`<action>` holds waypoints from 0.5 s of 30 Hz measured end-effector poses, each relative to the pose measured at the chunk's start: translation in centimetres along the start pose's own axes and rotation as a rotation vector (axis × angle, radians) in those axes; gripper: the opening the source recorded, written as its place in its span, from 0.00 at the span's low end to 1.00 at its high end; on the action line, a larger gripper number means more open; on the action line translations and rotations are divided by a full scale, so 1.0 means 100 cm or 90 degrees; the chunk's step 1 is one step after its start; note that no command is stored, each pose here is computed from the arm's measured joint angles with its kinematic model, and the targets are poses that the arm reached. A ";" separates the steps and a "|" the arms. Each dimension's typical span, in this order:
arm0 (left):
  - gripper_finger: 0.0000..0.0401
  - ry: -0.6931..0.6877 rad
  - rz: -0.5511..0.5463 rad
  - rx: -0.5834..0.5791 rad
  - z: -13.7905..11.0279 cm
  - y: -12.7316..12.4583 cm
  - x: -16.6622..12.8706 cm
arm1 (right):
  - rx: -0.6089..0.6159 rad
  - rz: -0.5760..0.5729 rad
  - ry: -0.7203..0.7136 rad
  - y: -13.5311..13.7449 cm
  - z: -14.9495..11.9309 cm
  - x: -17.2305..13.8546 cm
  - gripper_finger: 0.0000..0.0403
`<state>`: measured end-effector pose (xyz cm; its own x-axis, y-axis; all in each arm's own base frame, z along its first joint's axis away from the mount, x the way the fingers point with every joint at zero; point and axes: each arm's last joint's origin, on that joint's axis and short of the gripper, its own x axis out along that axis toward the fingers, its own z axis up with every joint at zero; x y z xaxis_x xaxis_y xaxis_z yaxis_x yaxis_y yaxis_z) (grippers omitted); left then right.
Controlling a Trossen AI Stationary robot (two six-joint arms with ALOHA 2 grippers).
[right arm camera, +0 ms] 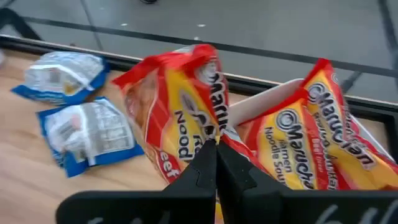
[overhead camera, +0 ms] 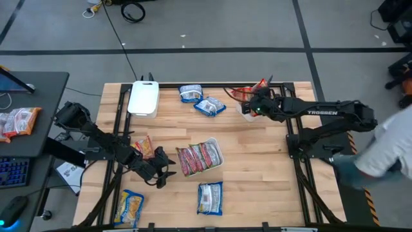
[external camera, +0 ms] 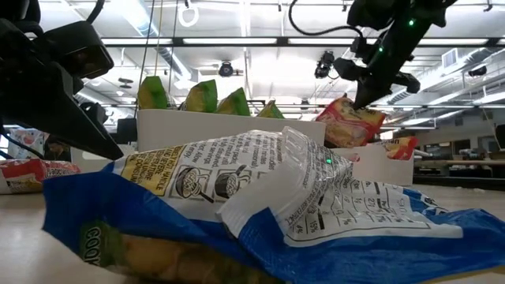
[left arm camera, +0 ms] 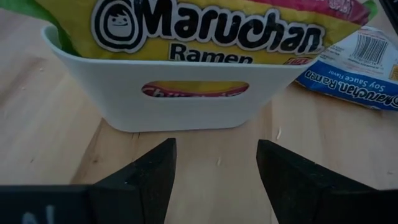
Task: Sort Maruchan noodles
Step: Put the orange noodle pack into the top right white bin
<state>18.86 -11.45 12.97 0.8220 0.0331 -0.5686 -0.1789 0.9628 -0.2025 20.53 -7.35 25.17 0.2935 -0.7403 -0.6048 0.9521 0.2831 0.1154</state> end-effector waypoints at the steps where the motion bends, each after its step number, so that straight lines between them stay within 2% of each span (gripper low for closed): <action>1: 0.56 0.002 0.001 0.001 0.000 0.000 0.000 | 0.002 -0.002 -0.001 0.000 -0.001 0.000 0.01; 7: 0.56 0.019 0.013 0.010 -0.003 0.002 0.000 | -0.004 0.012 0.002 0.001 -0.003 -0.008 0.01; 15: 0.56 0.022 0.014 0.011 -0.003 0.003 0.000 | -0.035 -0.058 0.034 -0.011 -0.011 -0.007 0.01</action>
<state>18.62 -11.28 12.65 0.7989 0.0463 -0.5996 -0.1875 0.9665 -0.1752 19.18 -6.47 24.63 0.2000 -0.7313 -0.6521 0.9681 0.2501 0.0164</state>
